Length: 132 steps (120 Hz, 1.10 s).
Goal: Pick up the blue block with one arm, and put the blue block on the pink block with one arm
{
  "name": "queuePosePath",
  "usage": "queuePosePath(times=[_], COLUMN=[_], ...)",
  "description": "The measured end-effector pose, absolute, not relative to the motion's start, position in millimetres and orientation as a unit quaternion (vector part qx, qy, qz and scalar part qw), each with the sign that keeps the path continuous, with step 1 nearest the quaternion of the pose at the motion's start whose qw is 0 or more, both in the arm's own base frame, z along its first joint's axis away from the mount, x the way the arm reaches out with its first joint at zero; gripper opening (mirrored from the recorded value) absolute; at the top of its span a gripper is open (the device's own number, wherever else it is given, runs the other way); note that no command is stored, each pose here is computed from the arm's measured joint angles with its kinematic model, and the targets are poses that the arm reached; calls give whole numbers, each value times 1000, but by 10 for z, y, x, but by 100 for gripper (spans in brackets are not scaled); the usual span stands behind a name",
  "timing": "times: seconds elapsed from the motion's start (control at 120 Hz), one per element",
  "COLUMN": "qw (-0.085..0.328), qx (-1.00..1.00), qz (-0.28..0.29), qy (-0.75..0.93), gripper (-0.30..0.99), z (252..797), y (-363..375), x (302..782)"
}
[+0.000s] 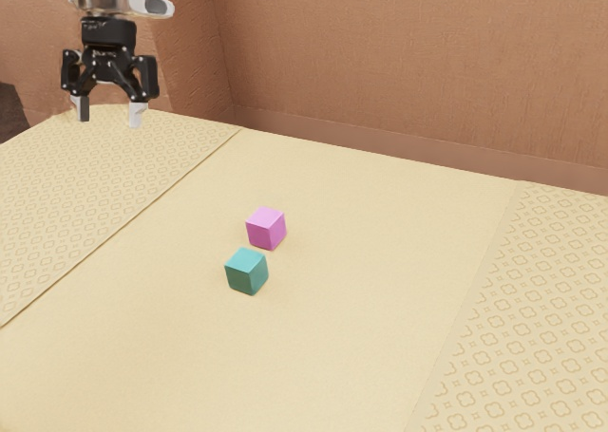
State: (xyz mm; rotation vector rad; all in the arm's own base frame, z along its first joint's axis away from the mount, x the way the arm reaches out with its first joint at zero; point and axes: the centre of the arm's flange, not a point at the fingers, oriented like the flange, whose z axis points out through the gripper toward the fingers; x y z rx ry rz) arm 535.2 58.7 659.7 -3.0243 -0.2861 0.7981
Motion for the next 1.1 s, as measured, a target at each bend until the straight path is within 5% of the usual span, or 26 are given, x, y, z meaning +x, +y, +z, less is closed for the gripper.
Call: queuePosePath(times=[0.2,0.375,0.542,0.8,1.1], qw=[-11,4,14,-1,-15], qx=[-988,-983,-991,-999,-996], qz=[133,171,124,21,-2], qy=[-77,-68,-49,-31,87], gripper=[69,69,69,69,69], z=[6450,4866,3885,3682,3444], y=[255,58,17,-61,-235], x=[5826,5093,5050,5603,5759])
